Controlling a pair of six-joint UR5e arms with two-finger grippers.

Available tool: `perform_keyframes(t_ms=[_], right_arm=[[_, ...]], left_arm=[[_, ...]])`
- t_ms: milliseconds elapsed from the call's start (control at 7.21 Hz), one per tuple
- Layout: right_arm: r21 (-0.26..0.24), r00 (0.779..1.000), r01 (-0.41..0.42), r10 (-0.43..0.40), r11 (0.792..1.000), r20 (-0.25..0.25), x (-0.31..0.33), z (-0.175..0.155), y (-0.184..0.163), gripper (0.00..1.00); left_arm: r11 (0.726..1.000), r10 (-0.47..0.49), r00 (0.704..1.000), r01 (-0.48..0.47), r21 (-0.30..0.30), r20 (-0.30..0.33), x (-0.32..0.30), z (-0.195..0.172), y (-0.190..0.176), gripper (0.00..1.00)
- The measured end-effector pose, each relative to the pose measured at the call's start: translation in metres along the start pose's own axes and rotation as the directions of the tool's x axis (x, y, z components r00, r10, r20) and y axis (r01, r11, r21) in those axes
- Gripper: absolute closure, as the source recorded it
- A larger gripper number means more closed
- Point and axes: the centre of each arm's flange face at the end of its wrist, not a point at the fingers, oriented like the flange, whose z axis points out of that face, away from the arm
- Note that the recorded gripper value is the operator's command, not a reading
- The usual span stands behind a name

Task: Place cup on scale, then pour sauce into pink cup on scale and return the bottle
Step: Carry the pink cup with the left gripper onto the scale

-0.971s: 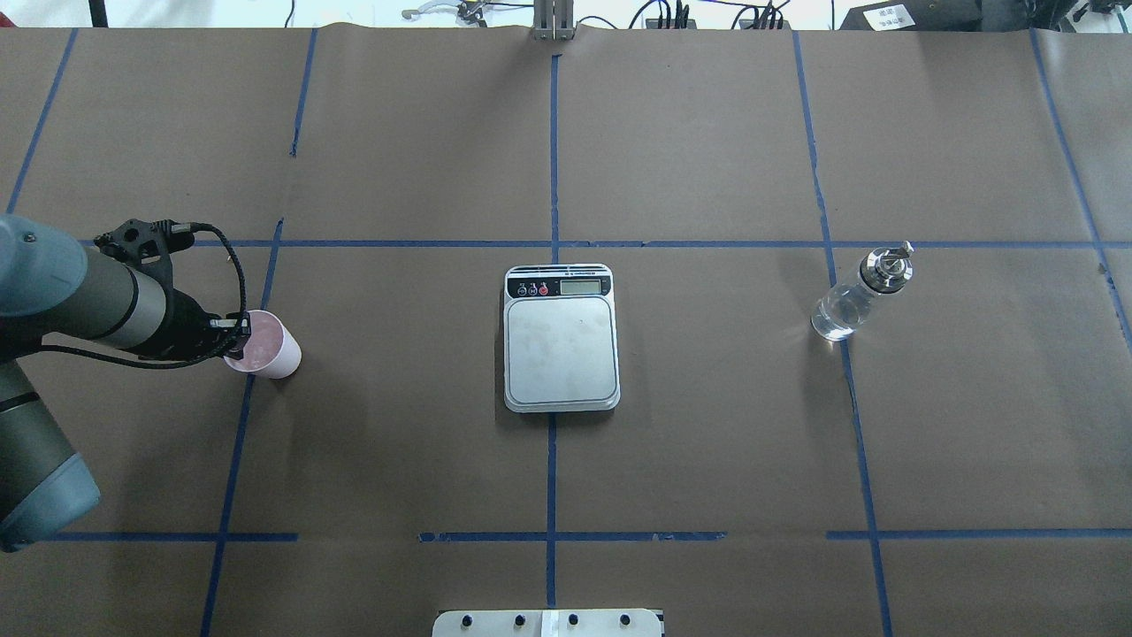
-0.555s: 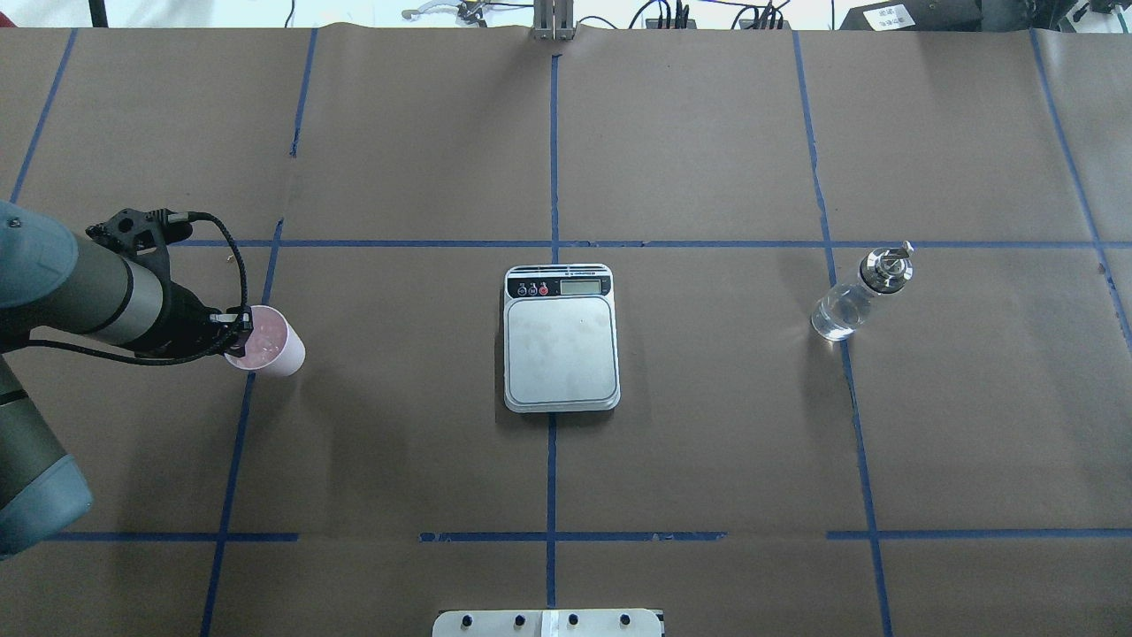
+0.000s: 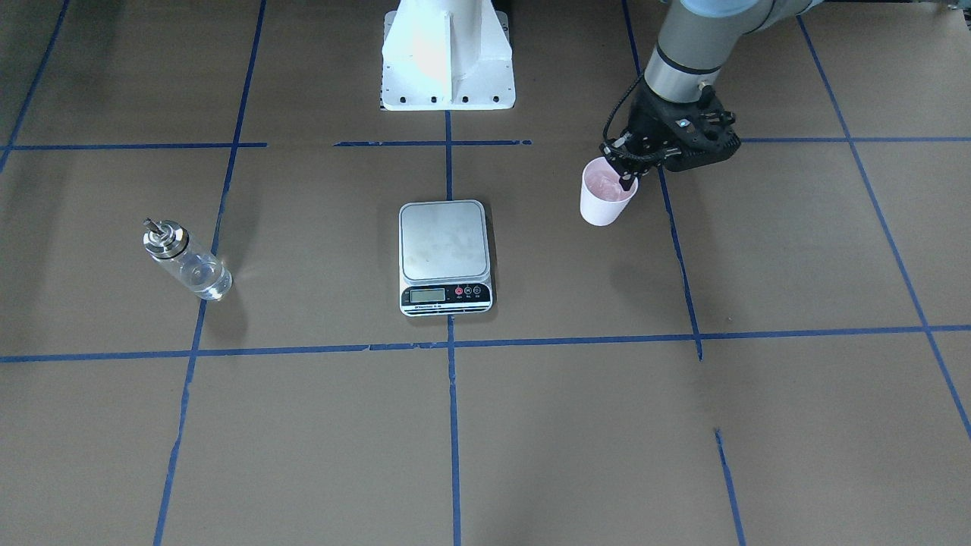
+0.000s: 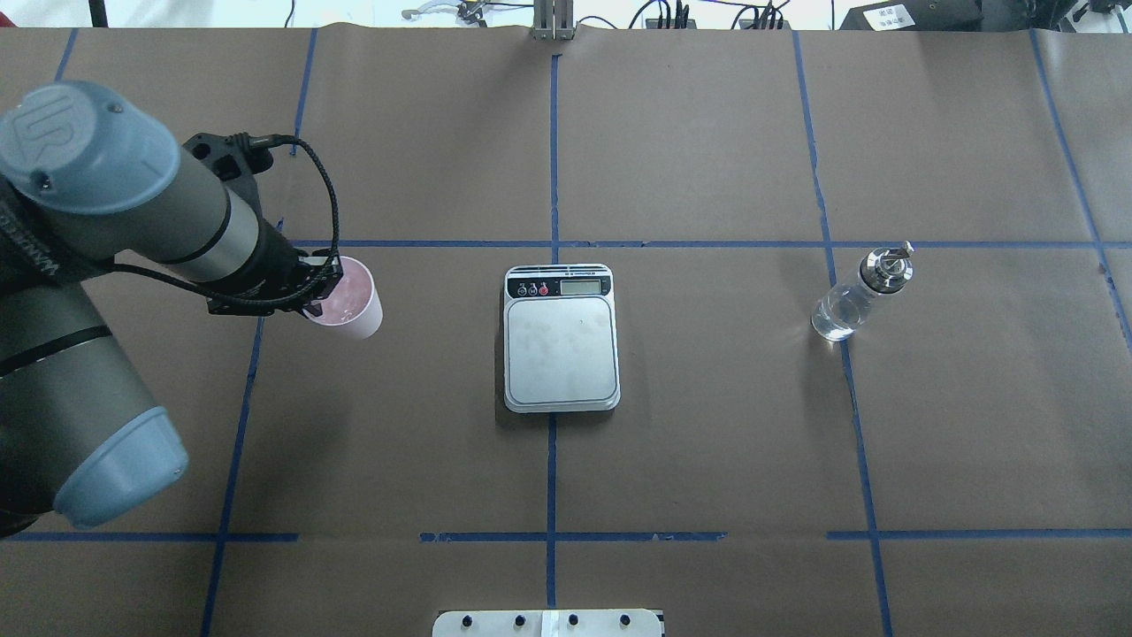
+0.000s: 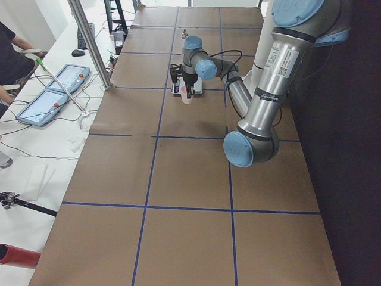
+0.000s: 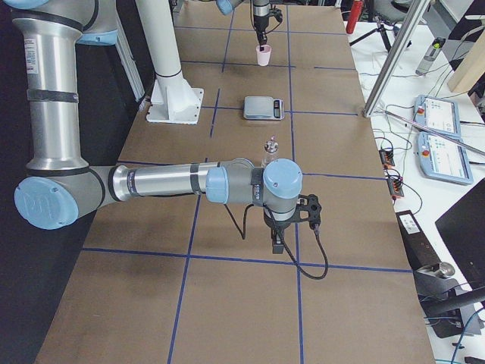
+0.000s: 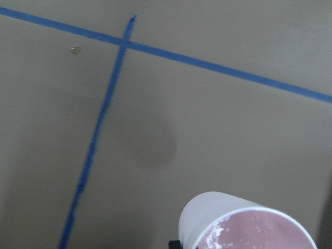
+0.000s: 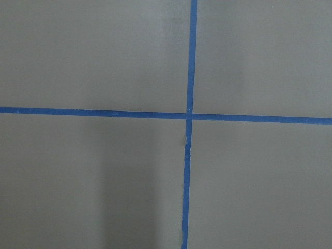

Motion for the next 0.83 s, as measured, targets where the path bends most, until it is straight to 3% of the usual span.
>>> perform_keyframes(t_ms=[277, 555, 832], right_arm=[[0.002, 1.000, 0.002, -0.002, 1.000, 0.001, -0.001, -0.001, 0.000, 0.00], [0.011, 1.000, 0.011, -0.011, 1.000, 0.004, -0.007, -0.006, 0.001, 0.00], [0.016, 1.000, 0.016, -0.016, 1.000, 0.006, -0.010, -0.008, 0.001, 0.00]], left_arm=[[0.992, -0.116, 0.993, 0.115, -0.043, -0.021, 0.072, 0.010, 0.008, 1.00], [0.982, -0.172, 0.985, 0.171, -0.083, -0.012, 0.121, 0.036, 0.034, 1.00], [0.973, -0.218, 0.976, 0.216, -0.082, -0.020, 0.149, 0.069, 0.061, 1.00]])
